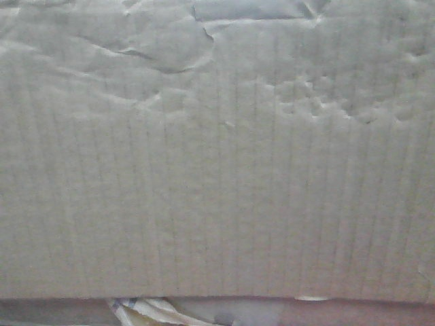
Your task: Stack two boxes on right shelf middle
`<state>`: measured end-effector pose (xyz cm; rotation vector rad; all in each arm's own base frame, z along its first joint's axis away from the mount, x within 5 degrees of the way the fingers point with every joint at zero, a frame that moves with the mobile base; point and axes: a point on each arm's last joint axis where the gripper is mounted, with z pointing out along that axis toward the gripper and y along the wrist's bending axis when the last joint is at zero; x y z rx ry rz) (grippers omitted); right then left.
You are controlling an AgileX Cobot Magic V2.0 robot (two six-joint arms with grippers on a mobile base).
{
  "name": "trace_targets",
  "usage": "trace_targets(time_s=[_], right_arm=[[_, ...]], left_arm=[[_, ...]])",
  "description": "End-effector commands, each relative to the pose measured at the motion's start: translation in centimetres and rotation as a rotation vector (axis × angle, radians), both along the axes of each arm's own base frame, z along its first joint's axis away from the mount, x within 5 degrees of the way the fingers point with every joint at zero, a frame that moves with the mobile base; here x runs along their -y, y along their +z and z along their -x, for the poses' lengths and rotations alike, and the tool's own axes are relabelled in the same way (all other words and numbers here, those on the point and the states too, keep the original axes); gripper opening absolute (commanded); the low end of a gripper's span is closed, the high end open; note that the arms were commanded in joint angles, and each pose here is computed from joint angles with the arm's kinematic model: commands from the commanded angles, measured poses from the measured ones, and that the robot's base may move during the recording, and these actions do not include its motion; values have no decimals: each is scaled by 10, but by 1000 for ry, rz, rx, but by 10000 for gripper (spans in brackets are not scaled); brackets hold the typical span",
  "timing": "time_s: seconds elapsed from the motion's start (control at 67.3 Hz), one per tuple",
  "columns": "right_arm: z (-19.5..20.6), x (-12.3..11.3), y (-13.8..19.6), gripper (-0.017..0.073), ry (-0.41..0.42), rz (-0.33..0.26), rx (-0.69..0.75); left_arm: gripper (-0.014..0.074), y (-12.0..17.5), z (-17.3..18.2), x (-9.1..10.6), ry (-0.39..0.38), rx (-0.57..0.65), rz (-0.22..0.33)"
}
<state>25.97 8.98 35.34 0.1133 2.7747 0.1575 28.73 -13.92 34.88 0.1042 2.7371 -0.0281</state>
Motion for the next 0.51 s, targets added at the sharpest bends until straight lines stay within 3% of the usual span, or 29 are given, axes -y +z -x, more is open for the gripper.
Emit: trace_targets(time_s=[0.0, 0.491], right_arm=[[0, 0, -6, 266, 1, 12, -14], [0, 1, -10, 266, 1, 25, -22]], left_arm=[[293, 4, -2, -4, 14, 12, 10], [293, 3, -2, -4, 14, 11, 5]])
